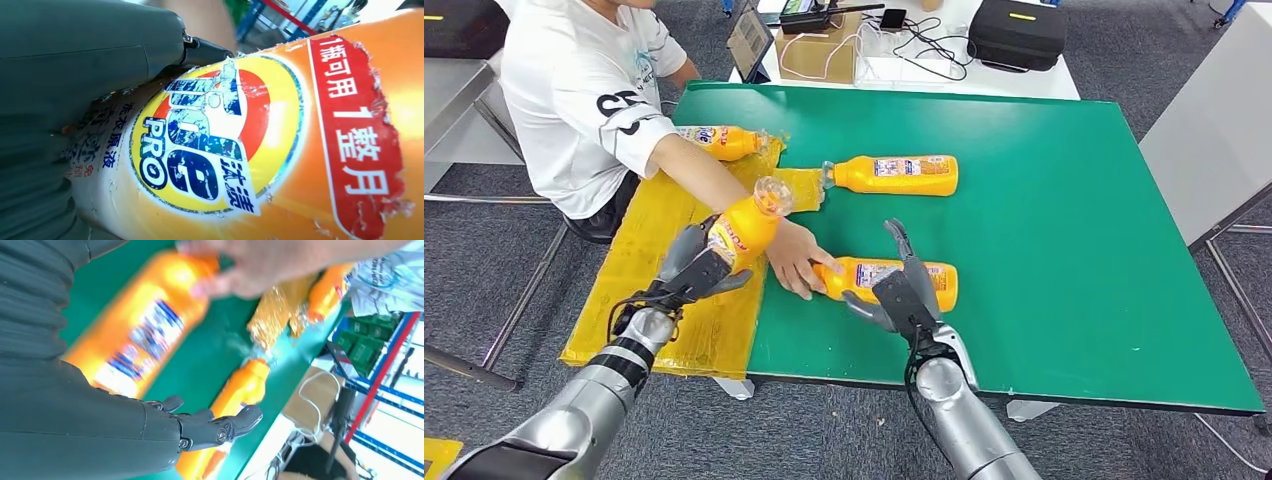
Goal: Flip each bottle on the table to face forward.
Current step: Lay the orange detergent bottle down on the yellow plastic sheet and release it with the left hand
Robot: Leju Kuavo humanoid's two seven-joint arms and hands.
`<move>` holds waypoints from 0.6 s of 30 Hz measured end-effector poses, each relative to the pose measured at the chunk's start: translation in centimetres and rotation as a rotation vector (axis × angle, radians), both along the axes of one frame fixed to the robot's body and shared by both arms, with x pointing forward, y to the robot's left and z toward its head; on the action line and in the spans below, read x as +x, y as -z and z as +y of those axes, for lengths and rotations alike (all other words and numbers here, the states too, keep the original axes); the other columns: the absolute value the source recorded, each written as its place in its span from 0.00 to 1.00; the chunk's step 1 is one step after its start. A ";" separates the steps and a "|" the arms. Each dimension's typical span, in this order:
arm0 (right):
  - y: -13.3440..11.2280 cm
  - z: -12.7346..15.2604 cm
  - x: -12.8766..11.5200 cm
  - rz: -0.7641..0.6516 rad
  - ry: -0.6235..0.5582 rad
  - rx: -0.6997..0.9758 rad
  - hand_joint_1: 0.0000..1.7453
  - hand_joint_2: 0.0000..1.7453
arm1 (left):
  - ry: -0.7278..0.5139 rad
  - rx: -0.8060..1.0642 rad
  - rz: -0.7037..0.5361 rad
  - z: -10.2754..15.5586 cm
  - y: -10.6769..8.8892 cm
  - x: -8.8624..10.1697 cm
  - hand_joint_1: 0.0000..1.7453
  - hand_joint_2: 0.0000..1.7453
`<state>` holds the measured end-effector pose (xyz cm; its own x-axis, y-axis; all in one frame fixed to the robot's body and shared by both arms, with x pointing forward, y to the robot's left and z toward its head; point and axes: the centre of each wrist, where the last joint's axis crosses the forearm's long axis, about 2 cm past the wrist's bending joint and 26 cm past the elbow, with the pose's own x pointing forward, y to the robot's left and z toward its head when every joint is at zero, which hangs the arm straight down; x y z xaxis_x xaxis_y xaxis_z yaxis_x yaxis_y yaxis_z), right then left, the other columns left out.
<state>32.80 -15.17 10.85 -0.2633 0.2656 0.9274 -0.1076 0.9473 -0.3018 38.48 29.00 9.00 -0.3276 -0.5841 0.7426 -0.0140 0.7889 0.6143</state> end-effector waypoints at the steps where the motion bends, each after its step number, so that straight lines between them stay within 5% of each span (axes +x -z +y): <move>1: -0.1 -0.2 0.1 -0.005 0.004 0.000 0.00 1.00 | -0.007 0.024 0.008 0.6 0.2 0.0 1.00 1.00; 18: -0.6 -2.0 1.0 -0.032 0.000 -0.014 0.00 1.00 | -0.058 0.652 0.199 9.0 -0.2 0.6 1.00 1.00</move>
<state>33.77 -17.18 11.49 -0.2926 0.2783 0.9149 -0.0977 0.9430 -0.3181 39.04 38.04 9.18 -0.1759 -0.9450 0.2758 0.1171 0.2581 0.9590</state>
